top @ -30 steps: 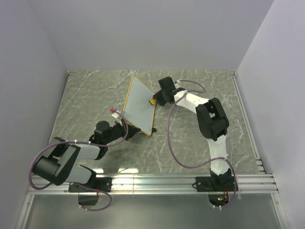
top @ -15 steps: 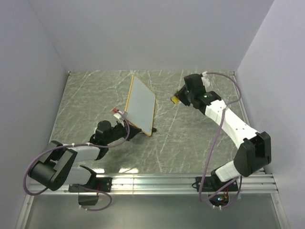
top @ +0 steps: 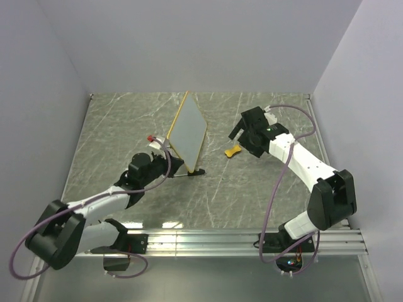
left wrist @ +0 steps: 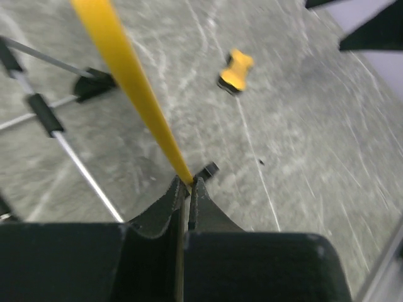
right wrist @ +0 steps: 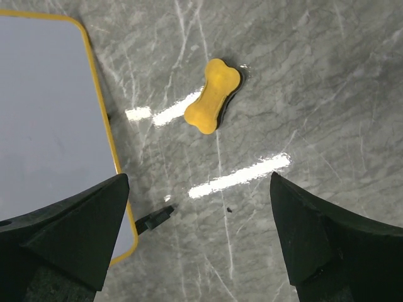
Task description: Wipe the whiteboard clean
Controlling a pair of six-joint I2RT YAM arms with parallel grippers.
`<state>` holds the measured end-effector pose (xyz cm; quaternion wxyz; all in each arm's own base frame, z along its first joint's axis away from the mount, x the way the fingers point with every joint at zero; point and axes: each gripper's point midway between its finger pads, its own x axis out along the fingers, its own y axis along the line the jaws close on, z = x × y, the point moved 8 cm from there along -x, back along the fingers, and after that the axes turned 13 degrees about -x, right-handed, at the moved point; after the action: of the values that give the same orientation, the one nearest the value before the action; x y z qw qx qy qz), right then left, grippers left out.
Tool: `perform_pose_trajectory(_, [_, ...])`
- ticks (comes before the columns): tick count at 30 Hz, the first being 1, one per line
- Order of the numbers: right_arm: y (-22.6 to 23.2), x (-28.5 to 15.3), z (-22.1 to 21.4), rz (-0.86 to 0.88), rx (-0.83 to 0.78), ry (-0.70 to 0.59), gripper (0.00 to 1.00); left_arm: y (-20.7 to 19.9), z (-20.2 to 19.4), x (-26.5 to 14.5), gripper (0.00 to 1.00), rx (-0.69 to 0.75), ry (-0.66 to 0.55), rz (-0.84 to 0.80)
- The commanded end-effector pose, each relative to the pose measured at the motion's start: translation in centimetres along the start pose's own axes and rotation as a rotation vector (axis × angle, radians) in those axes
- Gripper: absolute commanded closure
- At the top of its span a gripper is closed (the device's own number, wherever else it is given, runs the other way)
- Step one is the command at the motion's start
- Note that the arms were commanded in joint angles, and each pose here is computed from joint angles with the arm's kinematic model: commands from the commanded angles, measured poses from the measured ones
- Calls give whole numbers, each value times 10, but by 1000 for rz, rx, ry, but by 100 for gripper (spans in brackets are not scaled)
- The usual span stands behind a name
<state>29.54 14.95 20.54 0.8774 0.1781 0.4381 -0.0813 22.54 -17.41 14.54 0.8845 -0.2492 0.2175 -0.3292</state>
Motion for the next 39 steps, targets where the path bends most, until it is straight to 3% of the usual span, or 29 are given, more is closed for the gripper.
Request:
perform_pose_trajectory(1, [10, -12, 17, 40, -6, -35, 0, -9, 37, -8, 100, 21, -234, 137])
perform_pose_trajectory(15, [-1, -24, 3, 156, -110, -9, 0, -49, 99, -46, 100, -67, -470, 220])
perform_pose_trajectory(21, [-3, -16, -14, 217, -56, 26, 1, -66, 76, -39, 100, -84, -336, 238])
perform_pose_trajectory(28, [13, -15, -3, 261, -10, 17, 1, -85, 9, -40, 100, -164, -163, 192])
perform_pose_trajectory(39, [33, -9, -1, 324, 22, 60, 2, -80, -64, -18, 100, -200, 33, 187])
